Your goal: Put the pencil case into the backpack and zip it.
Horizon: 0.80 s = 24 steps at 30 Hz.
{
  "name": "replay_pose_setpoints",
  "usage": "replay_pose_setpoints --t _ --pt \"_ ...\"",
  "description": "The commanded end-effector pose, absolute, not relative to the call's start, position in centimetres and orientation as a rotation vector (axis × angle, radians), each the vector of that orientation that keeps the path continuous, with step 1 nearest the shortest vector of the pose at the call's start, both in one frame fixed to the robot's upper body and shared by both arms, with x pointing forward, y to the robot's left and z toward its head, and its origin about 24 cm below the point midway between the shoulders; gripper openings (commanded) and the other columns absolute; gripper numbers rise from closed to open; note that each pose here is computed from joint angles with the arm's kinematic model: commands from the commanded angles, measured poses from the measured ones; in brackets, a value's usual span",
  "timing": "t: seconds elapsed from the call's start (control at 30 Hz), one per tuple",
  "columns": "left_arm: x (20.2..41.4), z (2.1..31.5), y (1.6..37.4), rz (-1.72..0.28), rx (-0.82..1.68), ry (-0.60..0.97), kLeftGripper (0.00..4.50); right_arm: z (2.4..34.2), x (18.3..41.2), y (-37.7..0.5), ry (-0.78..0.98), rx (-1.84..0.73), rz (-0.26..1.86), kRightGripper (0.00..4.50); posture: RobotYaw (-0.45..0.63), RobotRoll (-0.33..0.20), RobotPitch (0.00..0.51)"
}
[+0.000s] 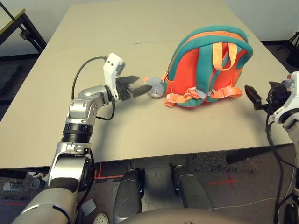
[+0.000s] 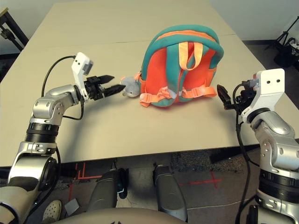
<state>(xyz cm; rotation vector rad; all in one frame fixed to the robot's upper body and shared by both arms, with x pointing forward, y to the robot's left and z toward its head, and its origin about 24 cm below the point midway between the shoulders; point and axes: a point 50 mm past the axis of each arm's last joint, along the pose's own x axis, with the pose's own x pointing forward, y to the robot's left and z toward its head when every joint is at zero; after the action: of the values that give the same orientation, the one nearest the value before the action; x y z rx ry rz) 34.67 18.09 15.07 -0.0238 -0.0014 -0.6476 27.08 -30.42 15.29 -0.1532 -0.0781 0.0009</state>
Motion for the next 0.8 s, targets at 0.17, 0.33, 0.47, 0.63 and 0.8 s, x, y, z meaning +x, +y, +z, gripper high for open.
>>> replay_pose_setpoints --t 0.17,0.33,0.47,0.63,0.8 --pt "34.6 13.9 22.4 -0.257 -0.051 -0.136 4.50 13.4 28.5 -31.1 -0.146 -0.134 -0.038 4.46 -0.16 0.000 0.168" --pt "34.0 13.6 24.5 -0.109 -0.028 -0.171 4.50 12.9 29.1 -31.5 -0.161 -0.127 -0.034 4.46 -0.13 0.000 0.170" --pt "33.7 13.7 26.3 0.031 -0.027 -0.199 4.50 12.6 29.4 -31.7 -0.164 -0.130 -0.037 4.46 -0.12 0.000 0.173" --pt "33.2 13.4 28.1 0.151 0.014 -0.199 4.50 12.3 29.6 -31.6 -0.165 -0.131 -0.034 4.46 -0.11 0.000 0.178" --pt "32.7 13.4 29.5 0.239 0.033 -0.203 4.50 11.8 29.6 -31.4 -0.158 -0.127 -0.029 4.46 -0.10 0.000 0.186"
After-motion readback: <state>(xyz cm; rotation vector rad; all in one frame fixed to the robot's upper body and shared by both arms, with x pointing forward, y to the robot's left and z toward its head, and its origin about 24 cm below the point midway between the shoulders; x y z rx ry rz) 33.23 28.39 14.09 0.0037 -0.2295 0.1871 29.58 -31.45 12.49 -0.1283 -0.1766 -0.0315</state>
